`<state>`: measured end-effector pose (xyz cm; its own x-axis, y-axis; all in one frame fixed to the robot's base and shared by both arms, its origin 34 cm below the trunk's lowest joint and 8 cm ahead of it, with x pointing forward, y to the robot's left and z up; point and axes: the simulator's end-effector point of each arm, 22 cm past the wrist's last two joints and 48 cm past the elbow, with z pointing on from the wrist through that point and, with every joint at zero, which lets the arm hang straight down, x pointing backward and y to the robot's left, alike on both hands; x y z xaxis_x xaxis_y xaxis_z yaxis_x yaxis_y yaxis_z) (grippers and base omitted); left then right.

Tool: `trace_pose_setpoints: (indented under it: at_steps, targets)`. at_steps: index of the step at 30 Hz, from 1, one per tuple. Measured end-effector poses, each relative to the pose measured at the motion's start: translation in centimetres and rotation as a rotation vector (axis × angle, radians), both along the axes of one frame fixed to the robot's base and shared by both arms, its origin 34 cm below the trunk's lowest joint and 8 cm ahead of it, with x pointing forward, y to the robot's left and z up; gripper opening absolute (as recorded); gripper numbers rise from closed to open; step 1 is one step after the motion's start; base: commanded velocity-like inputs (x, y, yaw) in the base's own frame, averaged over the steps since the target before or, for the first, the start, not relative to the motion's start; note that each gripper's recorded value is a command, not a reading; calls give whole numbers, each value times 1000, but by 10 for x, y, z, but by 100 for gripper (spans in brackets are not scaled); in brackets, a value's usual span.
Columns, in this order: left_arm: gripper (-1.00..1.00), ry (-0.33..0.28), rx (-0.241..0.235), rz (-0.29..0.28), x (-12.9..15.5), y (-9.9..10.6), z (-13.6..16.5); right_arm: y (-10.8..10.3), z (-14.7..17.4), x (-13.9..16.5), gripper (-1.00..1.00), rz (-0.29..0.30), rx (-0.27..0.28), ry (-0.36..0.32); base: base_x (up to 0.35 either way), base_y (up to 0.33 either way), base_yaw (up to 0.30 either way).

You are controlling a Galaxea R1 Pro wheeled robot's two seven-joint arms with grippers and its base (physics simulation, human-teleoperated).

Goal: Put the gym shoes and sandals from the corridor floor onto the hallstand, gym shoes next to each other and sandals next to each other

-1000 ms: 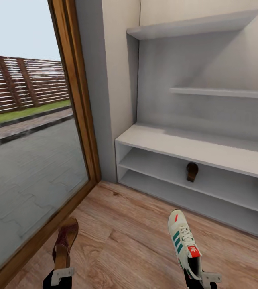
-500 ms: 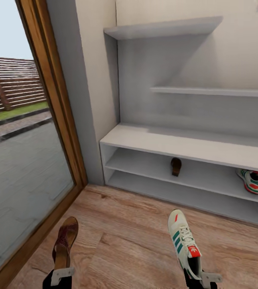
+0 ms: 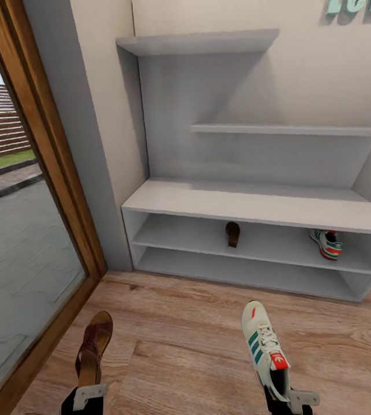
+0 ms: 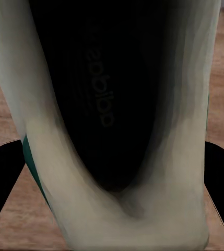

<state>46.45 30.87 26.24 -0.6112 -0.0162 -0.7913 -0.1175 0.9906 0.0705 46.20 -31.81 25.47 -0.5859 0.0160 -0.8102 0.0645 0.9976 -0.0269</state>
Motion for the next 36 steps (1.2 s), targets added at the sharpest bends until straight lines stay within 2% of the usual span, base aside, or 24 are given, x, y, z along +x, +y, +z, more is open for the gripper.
trace_pose_setpoints:
  at_steps: [11,36]
  targets:
    - [-100,0,1,0,0,0,0,0,0,0,-100,-1,0,-1,0,0,-267]
    - [-100,0,1,-3,0,-1,0,0,2,2,-100,1,0,-6,0,0,-11]
